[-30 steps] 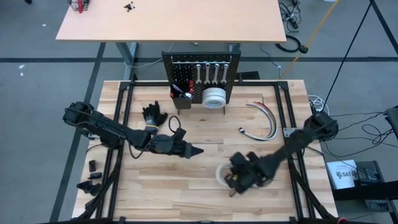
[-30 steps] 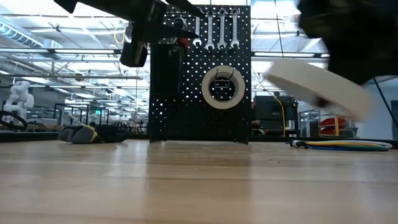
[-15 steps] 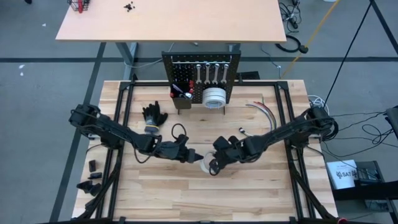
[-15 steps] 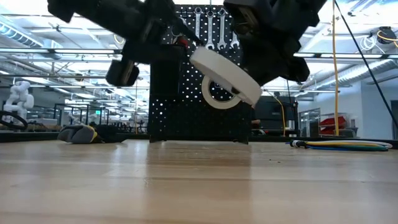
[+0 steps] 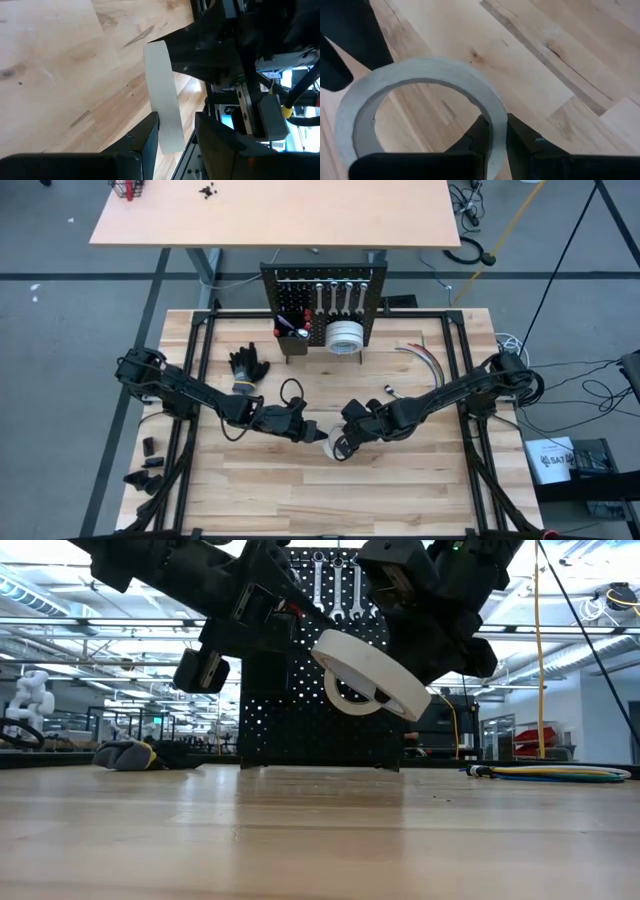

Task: Hang tools onto peg board
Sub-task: Hang the white tape on the peg board

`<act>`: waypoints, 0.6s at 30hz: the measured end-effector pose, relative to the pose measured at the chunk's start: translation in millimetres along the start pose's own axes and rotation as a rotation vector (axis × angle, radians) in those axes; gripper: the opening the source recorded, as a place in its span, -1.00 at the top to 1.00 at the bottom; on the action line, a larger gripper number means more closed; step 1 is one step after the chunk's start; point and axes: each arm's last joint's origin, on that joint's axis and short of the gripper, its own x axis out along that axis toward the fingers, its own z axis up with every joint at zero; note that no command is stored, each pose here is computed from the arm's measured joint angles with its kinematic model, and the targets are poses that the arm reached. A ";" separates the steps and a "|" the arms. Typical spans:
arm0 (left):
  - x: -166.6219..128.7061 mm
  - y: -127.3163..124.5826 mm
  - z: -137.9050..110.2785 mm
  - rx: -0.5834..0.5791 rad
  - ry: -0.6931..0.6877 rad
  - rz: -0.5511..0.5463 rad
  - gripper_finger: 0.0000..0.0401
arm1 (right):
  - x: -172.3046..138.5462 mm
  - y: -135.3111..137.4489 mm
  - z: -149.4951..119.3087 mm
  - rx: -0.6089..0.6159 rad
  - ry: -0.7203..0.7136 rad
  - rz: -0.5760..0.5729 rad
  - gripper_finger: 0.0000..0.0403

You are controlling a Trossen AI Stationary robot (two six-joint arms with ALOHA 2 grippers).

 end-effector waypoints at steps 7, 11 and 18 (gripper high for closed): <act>0.2 1.3 0.4 0.018 0.013 0.010 0.34 | -1.3 4.2 -5.9 0.028 0.001 0.005 0.84; 0.3 1.3 1.2 0.016 0.032 0.007 0.32 | -2.0 5.3 -7.8 0.034 0.003 0.009 0.84; 0.6 6.9 1.2 0.005 0.055 0.064 0.11 | -3.5 8.1 -5.3 0.054 -0.016 0.025 0.84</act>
